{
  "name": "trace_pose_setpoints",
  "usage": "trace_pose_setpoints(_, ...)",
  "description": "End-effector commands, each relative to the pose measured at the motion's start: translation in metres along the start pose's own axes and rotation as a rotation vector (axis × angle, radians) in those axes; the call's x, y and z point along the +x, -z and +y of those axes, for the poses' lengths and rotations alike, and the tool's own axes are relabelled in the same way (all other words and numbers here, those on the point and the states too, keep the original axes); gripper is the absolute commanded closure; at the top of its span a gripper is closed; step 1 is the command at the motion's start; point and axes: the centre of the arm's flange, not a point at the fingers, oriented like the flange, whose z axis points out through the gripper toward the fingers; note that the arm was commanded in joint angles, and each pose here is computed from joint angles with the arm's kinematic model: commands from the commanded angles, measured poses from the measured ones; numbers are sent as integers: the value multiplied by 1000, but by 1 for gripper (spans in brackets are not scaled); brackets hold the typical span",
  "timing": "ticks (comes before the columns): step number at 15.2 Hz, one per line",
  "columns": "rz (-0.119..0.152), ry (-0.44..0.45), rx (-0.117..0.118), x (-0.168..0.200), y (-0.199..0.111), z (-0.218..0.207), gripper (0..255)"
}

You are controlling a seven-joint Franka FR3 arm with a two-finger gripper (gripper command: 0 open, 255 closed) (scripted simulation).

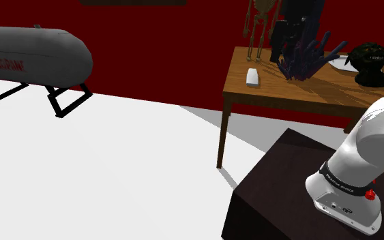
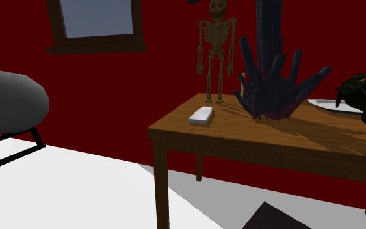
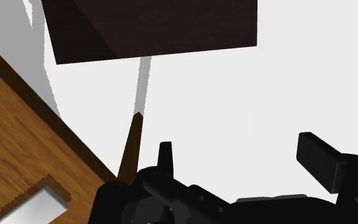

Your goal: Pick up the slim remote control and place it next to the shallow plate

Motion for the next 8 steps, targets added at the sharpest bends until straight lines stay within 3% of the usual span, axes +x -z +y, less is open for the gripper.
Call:
trace_pose_setpoints(1, 0, 0, 0, 0, 0, 0, 0)
trace_pose_setpoints(8, 13, -182, -13, 71, -37, 41, 0)
